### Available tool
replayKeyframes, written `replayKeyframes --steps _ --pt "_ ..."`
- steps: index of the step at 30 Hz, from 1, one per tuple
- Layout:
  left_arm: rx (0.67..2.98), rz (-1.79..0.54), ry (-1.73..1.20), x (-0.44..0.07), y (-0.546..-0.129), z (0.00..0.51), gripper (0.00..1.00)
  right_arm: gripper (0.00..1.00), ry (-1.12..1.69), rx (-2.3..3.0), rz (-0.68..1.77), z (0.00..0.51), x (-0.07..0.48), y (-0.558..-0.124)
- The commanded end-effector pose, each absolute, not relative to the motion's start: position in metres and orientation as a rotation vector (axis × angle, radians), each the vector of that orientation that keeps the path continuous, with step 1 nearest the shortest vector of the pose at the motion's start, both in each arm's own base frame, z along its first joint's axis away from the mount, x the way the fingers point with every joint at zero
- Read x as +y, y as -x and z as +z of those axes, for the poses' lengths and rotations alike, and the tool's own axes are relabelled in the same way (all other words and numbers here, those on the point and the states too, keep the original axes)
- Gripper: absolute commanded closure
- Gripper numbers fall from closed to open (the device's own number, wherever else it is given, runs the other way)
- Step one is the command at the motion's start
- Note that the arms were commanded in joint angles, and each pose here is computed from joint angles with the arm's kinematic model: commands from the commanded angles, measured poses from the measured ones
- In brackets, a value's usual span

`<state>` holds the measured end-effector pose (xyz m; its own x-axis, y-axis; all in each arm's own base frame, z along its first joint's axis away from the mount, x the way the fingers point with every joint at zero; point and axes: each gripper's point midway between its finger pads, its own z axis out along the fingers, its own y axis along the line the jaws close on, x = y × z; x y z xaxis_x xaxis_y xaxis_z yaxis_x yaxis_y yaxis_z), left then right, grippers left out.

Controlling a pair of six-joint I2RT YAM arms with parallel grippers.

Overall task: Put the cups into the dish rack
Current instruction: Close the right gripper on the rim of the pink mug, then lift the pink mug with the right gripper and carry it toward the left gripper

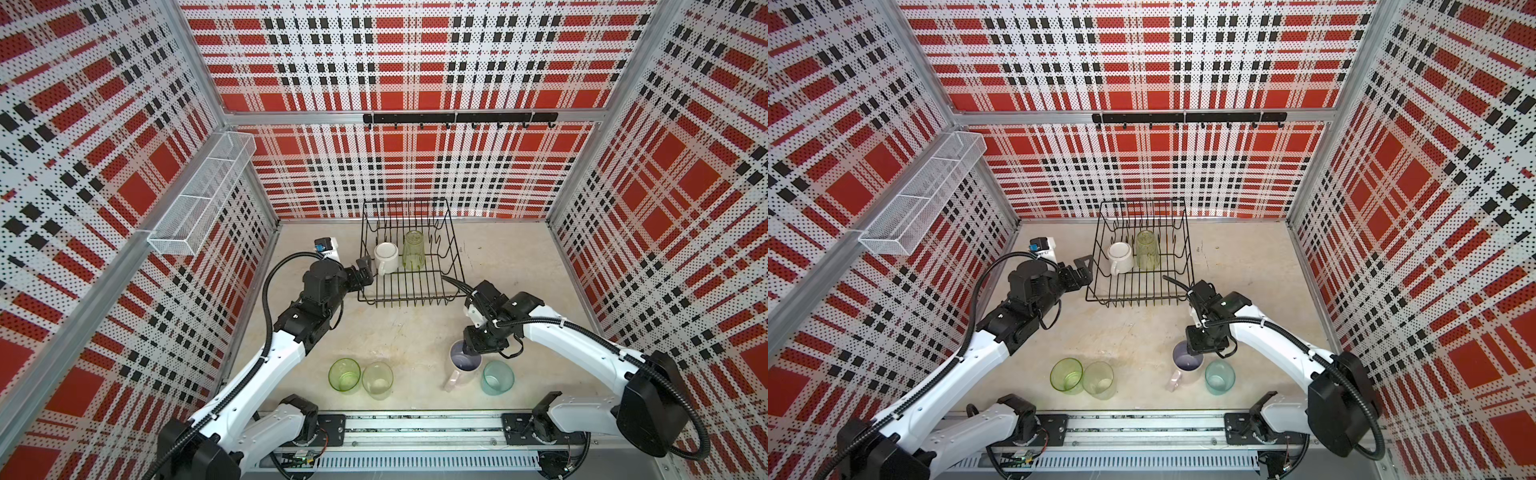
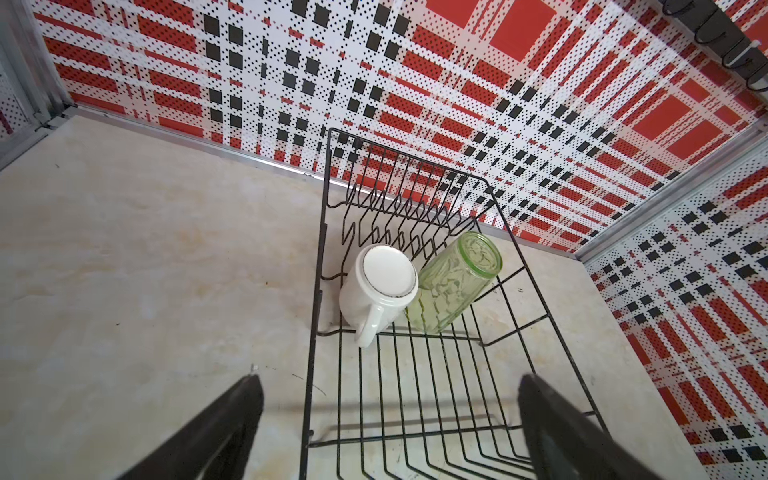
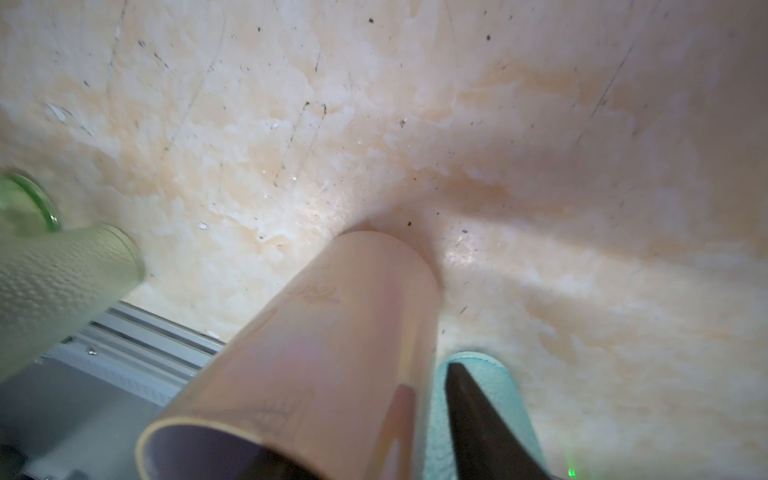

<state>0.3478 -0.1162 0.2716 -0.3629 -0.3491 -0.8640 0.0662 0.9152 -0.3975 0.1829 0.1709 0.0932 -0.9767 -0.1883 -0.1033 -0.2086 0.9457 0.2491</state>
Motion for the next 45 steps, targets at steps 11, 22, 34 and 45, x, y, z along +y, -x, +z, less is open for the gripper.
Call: replayKeyframes --steps 11,22,34,45 --pt "1.825 -0.354 0.197 -0.093 -0.348 0.315 0.02 1.0 0.346 2.835 0.489 0.128 0.185 -0.205" --pt "1.777 -0.751 -0.192 -0.169 -0.327 0.344 0.02 1.0 0.228 2.295 0.654 0.229 0.201 -0.259" --pt "1.812 -1.468 -0.194 -0.234 -0.306 0.356 0.02 1.0 0.151 1.584 0.641 0.346 0.18 -0.285" --pt "1.922 -1.681 -0.226 -0.277 -0.296 0.333 0.02 1.0 0.261 1.351 0.651 0.369 0.189 -0.275"
